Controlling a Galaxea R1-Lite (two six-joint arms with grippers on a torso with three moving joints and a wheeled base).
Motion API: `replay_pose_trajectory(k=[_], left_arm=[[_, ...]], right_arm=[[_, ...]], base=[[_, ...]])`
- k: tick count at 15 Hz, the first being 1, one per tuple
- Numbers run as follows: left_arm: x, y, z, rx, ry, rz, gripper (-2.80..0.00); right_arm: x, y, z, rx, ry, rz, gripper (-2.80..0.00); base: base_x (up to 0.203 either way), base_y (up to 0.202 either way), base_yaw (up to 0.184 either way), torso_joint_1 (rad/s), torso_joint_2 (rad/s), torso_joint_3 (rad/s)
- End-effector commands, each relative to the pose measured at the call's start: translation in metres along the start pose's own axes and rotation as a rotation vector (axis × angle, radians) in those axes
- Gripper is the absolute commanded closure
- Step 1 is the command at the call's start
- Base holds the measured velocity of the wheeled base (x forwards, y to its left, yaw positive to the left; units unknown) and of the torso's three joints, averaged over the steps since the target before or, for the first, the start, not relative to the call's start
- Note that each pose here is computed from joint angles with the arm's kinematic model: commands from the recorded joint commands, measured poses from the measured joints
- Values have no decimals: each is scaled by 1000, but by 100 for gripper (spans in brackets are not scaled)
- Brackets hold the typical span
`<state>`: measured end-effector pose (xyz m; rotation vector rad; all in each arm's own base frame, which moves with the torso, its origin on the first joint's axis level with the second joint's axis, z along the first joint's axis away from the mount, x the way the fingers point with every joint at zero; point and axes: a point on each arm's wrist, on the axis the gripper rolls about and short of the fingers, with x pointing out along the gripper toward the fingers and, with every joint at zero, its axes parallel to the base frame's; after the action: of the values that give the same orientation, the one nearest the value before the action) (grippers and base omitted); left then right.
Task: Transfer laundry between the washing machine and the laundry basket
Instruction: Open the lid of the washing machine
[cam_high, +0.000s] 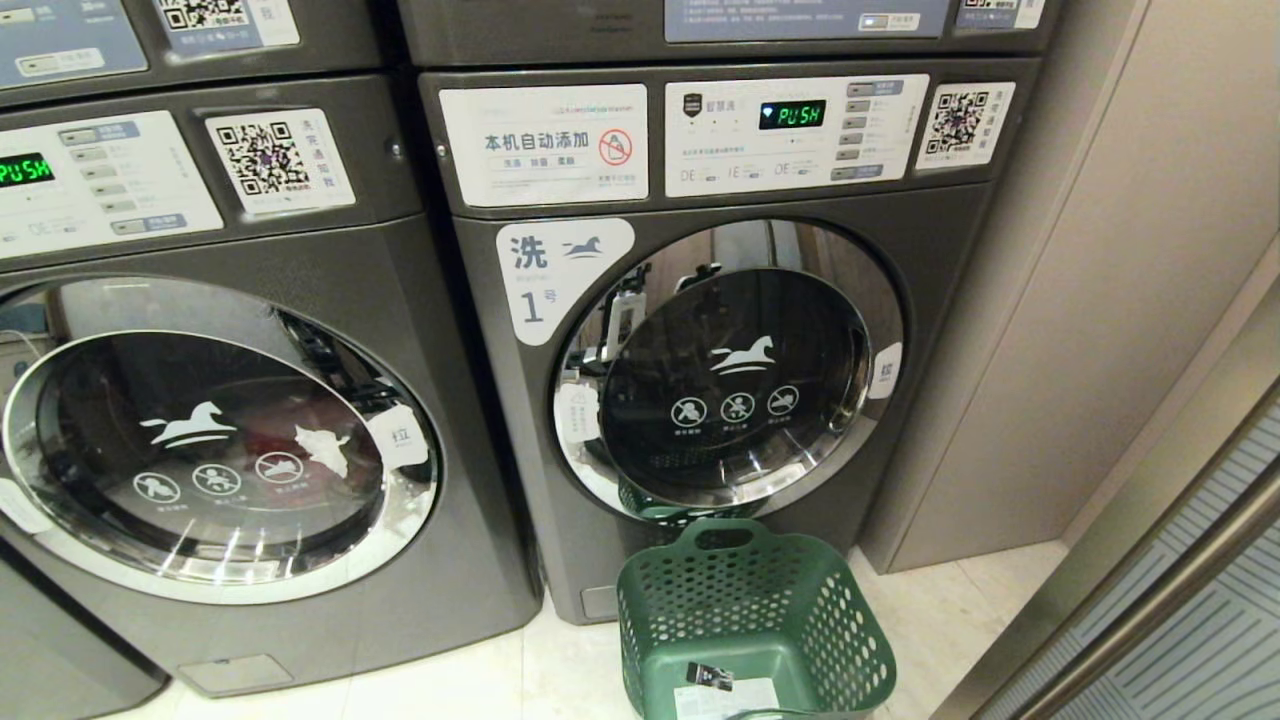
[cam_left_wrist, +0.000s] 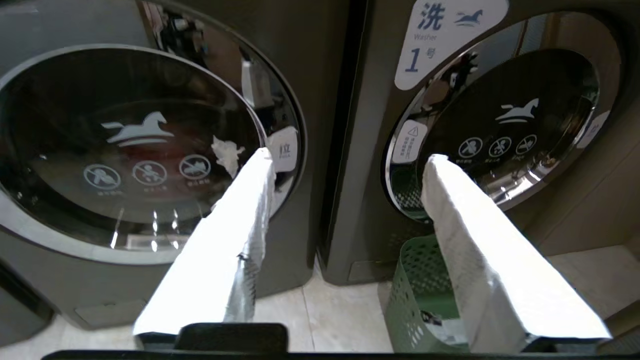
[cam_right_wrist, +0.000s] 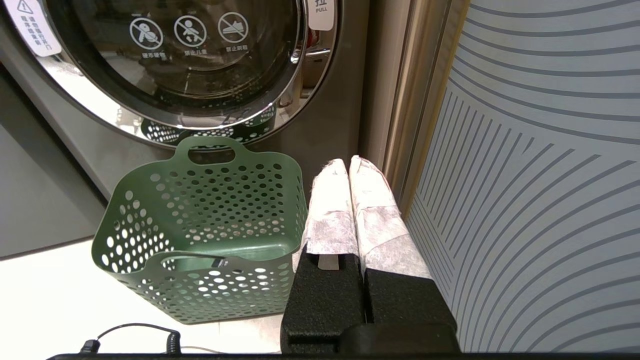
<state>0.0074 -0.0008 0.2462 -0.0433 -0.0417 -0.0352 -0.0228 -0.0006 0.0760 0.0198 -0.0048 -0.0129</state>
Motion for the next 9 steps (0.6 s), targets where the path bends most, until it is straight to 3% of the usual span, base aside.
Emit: replay_pose_trajectory(k=[1,3,5,9], left_arm=[[78,3,0,-28,238,7,-280],[130,6,-29,-44,352,-50,-280],[169,16,-70,-71,417,-122,-280],[204,73,-137,-175,415,-224,-280]], right_arm=[[0,0,0,0,2,1,0],[0,0,0,0,0,1,0],[0,0,0,0,-1,1,0],[0,0,0,0,-1,1,0]], base=[[0,0,0,0,0,0],[0,0,0,0,0,0],[0,0,0,0,0,0],[0,0,0,0,0,0]])
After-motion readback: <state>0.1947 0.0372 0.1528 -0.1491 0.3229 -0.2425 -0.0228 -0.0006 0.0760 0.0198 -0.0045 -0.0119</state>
